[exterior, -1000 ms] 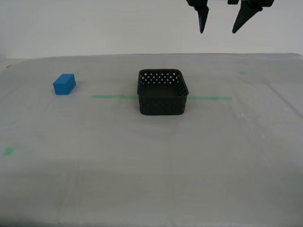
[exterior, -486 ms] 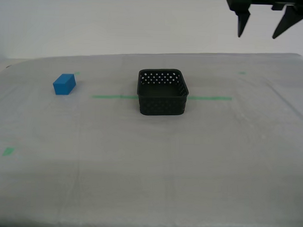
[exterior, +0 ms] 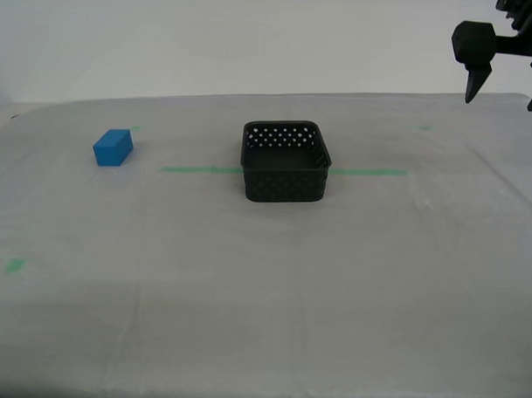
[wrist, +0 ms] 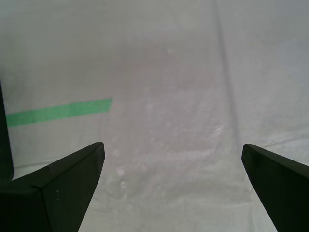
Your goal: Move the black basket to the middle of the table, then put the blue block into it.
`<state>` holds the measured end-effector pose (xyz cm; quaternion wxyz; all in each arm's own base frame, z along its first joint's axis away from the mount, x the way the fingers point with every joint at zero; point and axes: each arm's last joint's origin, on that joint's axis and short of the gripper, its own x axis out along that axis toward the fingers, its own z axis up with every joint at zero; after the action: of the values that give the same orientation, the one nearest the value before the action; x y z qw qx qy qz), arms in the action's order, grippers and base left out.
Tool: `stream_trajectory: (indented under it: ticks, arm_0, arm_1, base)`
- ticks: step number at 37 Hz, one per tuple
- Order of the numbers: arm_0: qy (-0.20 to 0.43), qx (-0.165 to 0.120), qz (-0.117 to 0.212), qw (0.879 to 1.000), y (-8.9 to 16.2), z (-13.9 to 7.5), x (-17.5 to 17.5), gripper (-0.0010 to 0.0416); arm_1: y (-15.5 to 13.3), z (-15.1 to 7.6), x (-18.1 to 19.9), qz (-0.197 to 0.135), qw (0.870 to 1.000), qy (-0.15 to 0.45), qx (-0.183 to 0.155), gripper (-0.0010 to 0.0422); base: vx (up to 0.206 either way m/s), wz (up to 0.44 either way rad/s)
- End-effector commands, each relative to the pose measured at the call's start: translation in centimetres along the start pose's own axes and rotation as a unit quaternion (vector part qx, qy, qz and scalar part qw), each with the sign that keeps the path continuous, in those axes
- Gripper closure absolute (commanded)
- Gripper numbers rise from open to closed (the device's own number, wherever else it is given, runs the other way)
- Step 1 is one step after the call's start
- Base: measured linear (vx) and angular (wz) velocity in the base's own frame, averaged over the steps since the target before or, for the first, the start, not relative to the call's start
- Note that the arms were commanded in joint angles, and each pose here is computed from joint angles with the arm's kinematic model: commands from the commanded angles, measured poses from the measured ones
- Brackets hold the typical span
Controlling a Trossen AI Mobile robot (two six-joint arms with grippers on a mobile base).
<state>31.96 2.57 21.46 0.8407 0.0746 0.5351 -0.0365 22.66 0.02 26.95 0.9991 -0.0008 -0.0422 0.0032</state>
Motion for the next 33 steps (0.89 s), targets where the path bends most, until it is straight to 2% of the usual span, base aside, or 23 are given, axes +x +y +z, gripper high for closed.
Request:
stream_trajectory:
  ticks: [1,9,14,19,33]
  arm_0:
    - [-0.001,-0.005,-0.001,1.0,-0.2,-0.1,1.1,0.0005]
    - [-0.004,-0.012,0.0,1.0,-0.1,0.2,2.9,0.0006]
    - [-0.009,-0.014,0.001,1.0,-0.1,0.4,2.9,0.0006]
    - [-0.018,-0.031,0.001,0.999,-0.1,0.5,2.8,0.0006]
    - [-0.018,-0.029,0.002,0.999,0.0,0.5,2.8,0.0007]
  arm_1:
    - [0.0,0.1,0.0,0.0,1.0,-0.003,0.001,0.0412]
    - [0.0,0.1,0.0,0.0,1.0,-0.003,0.001,0.0412]
    - [0.0,0.1,0.0,0.0,1.0,-0.003,0.001,0.0412]
    - [0.0,0.1,0.0,0.0,1.0,-0.003,0.001,0.0412]
    - [0.0,0.1,0.0,0.0,1.0,-0.003,0.001,0.0412]
  base:
    - [0.0,0.0]
    - [0.0,0.0]
    - [0.0,0.0]
    - [0.0,0.0]
    - [0.0,0.0]
